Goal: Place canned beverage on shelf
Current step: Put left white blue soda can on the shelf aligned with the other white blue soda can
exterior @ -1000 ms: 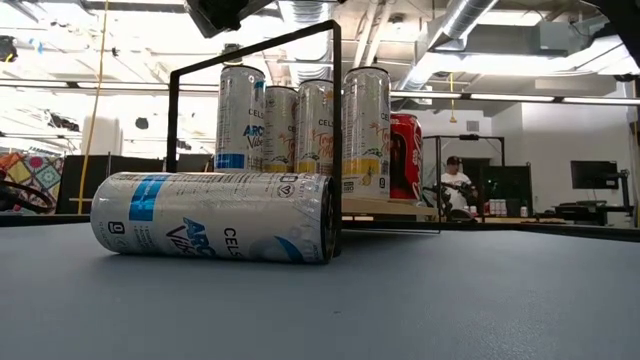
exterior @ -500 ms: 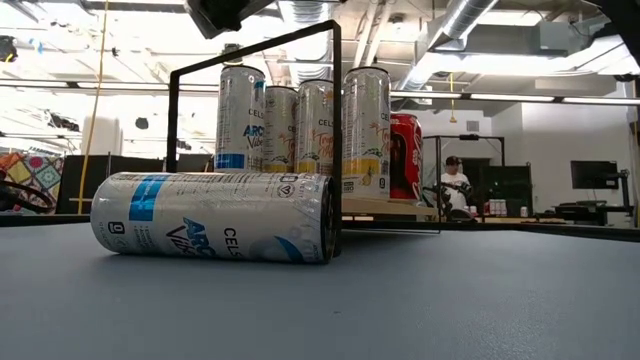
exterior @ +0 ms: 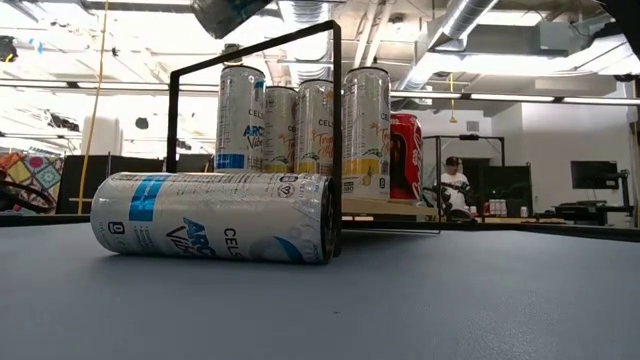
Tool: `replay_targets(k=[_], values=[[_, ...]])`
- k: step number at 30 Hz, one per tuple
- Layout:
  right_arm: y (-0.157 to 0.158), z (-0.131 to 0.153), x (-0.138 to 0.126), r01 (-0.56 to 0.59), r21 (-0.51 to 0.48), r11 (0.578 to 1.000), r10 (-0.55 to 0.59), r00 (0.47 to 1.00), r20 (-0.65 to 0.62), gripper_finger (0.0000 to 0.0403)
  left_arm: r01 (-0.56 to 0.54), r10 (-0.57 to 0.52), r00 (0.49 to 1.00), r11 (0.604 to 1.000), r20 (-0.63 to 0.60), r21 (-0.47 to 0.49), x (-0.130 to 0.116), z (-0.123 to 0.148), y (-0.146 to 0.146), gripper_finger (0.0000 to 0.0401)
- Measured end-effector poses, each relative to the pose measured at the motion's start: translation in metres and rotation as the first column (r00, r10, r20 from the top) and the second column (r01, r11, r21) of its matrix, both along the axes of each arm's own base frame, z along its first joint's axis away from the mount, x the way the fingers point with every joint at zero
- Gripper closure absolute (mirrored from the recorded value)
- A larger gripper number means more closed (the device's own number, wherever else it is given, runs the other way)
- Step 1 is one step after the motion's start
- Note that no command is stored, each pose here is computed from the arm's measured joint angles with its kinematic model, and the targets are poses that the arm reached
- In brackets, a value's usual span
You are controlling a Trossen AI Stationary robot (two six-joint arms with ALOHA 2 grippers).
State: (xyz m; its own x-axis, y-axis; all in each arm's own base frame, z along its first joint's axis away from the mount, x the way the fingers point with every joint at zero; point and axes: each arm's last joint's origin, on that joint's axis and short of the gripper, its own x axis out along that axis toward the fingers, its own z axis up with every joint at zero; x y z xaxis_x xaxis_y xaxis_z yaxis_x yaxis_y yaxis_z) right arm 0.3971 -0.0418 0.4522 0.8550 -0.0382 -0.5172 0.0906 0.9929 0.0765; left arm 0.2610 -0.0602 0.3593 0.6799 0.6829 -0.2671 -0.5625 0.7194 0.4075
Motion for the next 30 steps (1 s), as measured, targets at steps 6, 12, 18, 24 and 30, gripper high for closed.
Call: replay_targets(k=[6, 12, 18, 24, 30], values=[[0.006, 0.004, -0.007, -0.083, -0.099, 0.992, 0.081, 0.996, -0.024, 0.0191, 0.205, -0.194, 0.978, 0.960, 0.078, -0.189, -0.020, 0.028, -0.003, 0.0069], [0.010, 0.007, -0.014, -0.133, -0.157, 0.979, 0.127, 0.991, -0.049, 0.0192, 0.367, -0.342, 0.930, 0.851, 0.134, -0.376, -0.037, 0.039, -0.002, 0.0068], [0.017, 0.003, -0.017, -0.211, -0.200, 0.957, 0.192, 0.975, -0.110, 0.0192, 0.439, -0.423, 0.893, 0.734, 0.157, -0.518, -0.038, 0.036, -0.005, 0.0067], [0.026, -0.006, -0.026, -0.212, -0.403, 0.890, 0.096, 0.952, -0.290, 0.0192, 0.473, -0.483, 0.853, 0.550, 0.199, -0.689, -0.050, 0.036, -0.009, 0.0068], [0.052, -0.011, -0.033, -0.342, -0.417, 0.842, 0.174, 0.904, -0.390, 0.0192, 0.457, -0.455, 0.858, 0.462, 0.239, -0.760, -0.061, 0.040, -0.012, 0.0068]])
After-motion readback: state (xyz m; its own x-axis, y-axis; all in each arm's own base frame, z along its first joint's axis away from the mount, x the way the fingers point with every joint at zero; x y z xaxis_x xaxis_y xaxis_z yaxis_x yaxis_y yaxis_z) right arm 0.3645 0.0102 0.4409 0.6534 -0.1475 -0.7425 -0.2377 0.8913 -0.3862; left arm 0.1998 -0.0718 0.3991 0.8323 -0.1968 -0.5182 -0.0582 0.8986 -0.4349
